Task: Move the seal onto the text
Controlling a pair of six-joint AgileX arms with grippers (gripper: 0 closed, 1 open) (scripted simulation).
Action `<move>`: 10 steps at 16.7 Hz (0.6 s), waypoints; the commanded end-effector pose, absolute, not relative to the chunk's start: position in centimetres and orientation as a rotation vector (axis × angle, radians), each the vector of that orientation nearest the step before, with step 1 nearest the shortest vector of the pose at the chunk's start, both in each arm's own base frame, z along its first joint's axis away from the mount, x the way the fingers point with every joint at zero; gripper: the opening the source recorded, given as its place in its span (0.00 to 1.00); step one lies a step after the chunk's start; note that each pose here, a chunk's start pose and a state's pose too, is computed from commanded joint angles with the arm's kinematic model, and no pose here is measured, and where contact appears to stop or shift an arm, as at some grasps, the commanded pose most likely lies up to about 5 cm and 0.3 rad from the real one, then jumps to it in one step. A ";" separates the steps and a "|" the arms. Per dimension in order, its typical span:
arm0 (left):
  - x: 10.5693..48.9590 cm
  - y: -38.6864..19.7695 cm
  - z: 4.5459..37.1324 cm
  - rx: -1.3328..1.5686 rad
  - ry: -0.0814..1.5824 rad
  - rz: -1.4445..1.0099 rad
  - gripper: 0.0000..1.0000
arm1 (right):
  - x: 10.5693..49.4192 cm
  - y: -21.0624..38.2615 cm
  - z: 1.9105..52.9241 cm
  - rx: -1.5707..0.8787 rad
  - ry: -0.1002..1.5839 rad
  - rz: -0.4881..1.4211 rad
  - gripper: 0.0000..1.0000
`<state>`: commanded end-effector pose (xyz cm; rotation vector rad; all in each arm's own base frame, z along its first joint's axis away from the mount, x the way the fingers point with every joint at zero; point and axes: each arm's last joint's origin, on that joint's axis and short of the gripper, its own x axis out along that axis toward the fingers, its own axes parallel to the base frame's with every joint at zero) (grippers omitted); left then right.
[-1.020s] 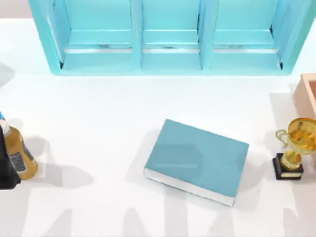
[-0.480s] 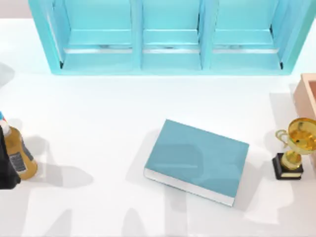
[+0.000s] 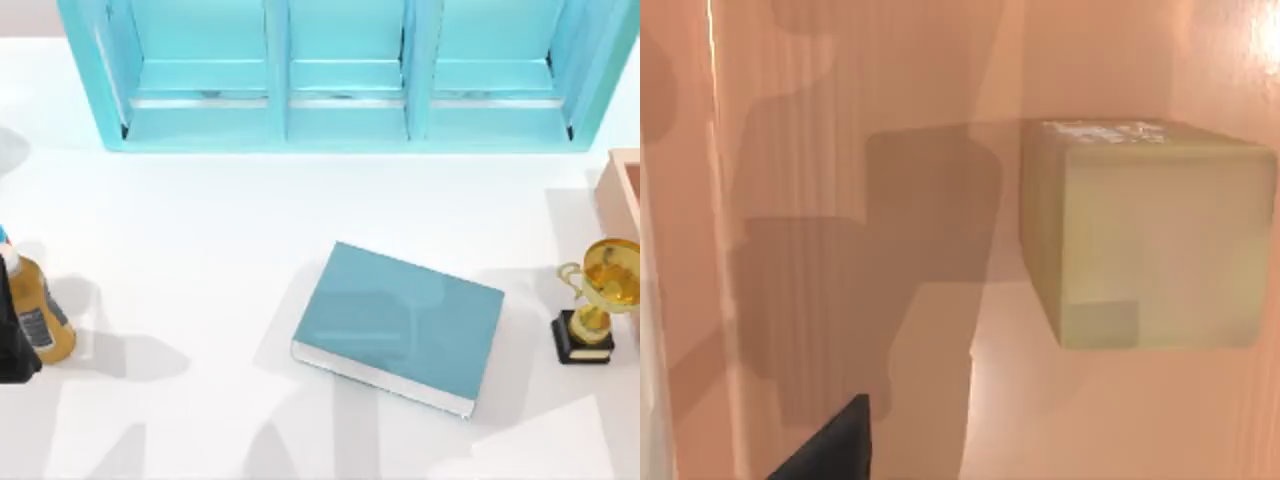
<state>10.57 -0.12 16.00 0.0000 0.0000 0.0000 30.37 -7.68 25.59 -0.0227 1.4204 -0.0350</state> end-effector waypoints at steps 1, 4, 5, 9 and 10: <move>10.6 -0.1 16.0 0.000 0.000 0.000 1.00 | 31.3 -8.2 25.2 -0.016 1.463 -0.028 1.00; 10.6 -0.1 16.0 0.000 0.000 0.000 1.00 | 33.1 -9.3 24.4 0.001 1.546 -0.013 1.00; 10.6 -0.1 16.0 0.000 0.000 0.000 1.00 | 33.4 -9.5 24.3 0.003 1.558 -0.010 1.00; 10.6 -0.1 16.0 0.000 0.000 0.000 1.00 | 33.6 -9.6 24.2 0.004 1.563 -0.009 1.00; 10.6 -0.1 16.0 0.000 0.000 0.000 1.00 | 33.6 -9.4 24.2 0.001 1.561 -0.006 1.00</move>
